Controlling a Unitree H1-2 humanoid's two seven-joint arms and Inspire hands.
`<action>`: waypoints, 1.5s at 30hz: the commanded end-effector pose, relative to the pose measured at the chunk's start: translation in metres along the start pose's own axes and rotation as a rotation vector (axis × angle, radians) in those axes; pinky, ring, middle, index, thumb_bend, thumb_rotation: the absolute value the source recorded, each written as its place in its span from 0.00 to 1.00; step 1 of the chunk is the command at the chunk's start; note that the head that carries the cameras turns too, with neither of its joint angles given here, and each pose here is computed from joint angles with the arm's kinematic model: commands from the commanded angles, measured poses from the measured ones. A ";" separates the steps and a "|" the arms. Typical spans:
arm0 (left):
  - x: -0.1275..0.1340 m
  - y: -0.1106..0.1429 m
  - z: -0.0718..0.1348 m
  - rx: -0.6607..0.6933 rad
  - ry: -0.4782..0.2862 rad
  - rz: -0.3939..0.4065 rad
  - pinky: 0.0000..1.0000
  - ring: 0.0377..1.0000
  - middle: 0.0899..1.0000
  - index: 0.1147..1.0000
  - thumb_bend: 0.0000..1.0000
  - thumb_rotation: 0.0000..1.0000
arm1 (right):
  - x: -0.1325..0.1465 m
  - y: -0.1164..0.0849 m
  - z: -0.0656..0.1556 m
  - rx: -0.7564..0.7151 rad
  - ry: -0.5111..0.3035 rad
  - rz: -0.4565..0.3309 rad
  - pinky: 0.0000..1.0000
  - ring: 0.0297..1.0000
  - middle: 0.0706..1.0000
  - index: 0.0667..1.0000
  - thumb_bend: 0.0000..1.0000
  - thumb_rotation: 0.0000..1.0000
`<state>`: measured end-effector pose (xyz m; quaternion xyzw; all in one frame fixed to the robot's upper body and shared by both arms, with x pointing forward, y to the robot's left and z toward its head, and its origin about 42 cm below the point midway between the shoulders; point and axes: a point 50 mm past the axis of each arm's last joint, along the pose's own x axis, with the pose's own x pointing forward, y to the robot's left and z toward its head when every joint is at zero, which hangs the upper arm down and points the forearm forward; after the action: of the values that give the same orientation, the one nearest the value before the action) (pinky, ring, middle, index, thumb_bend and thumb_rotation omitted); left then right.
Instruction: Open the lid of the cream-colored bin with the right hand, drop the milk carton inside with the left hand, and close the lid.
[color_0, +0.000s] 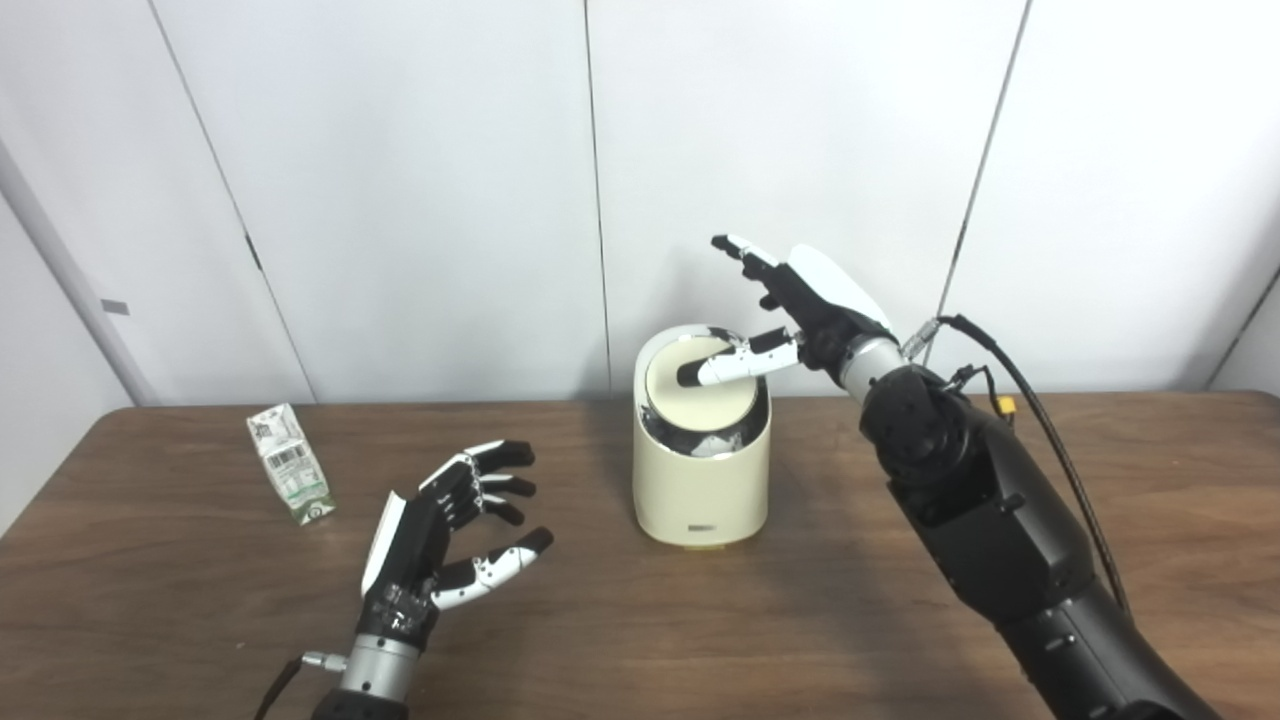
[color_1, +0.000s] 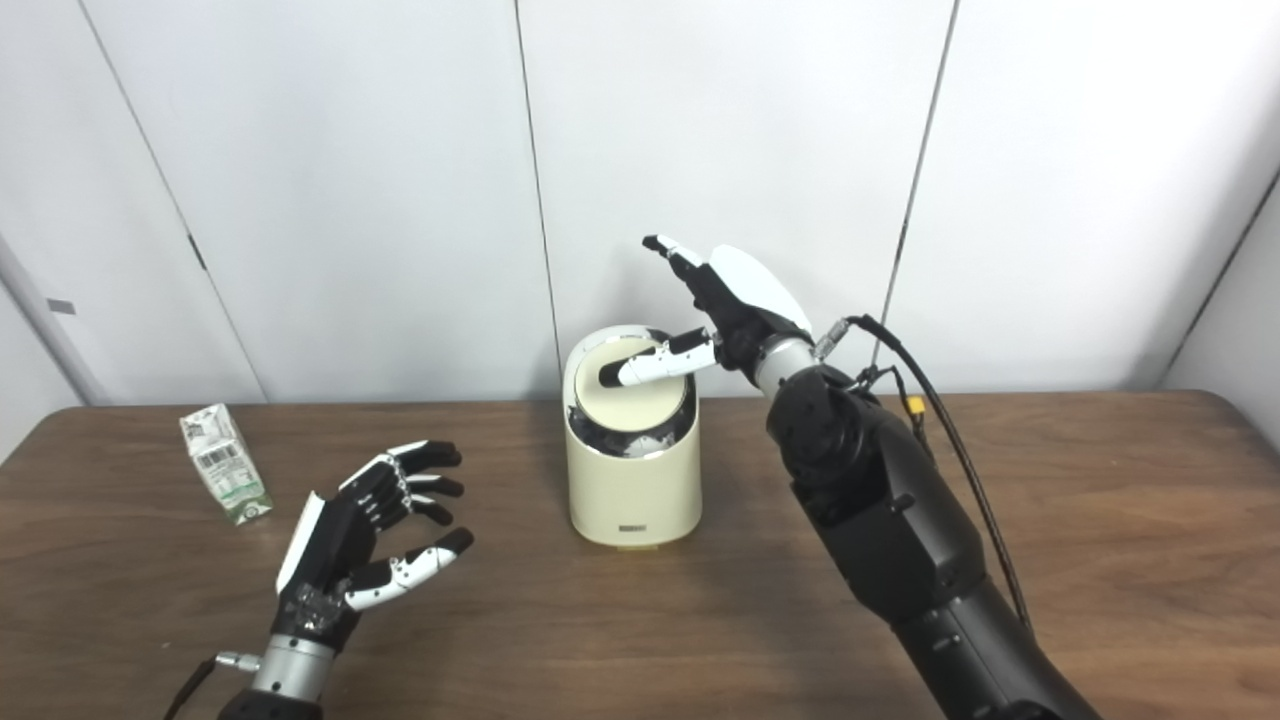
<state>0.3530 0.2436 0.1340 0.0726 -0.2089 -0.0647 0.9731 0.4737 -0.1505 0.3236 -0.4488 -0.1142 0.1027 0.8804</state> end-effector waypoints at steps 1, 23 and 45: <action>-0.006 -0.013 -0.004 -0.039 0.003 0.009 0.53 0.64 0.73 0.73 0.61 0.00 | 0.006 -0.024 0.018 -0.029 -0.068 -0.052 0.76 0.90 0.95 0.95 0.86 0.39; -0.008 -0.017 -0.002 -0.038 0.001 -0.003 0.53 0.64 0.73 0.73 0.61 0.00 | -0.002 -0.017 -0.002 -0.076 -0.021 -0.021 0.69 0.87 0.93 0.94 0.90 0.27; -0.011 -0.020 -0.002 -0.034 0.022 -0.014 0.54 0.65 0.73 0.73 0.60 0.00 | 0.009 -0.007 0.000 -0.103 0.023 -0.014 0.72 0.87 0.93 0.93 0.85 0.30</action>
<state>0.3485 0.2317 0.1341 0.0676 -0.2099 -0.0760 0.9724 0.4775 -0.1594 0.3053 -0.4790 -0.0828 0.1029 0.8678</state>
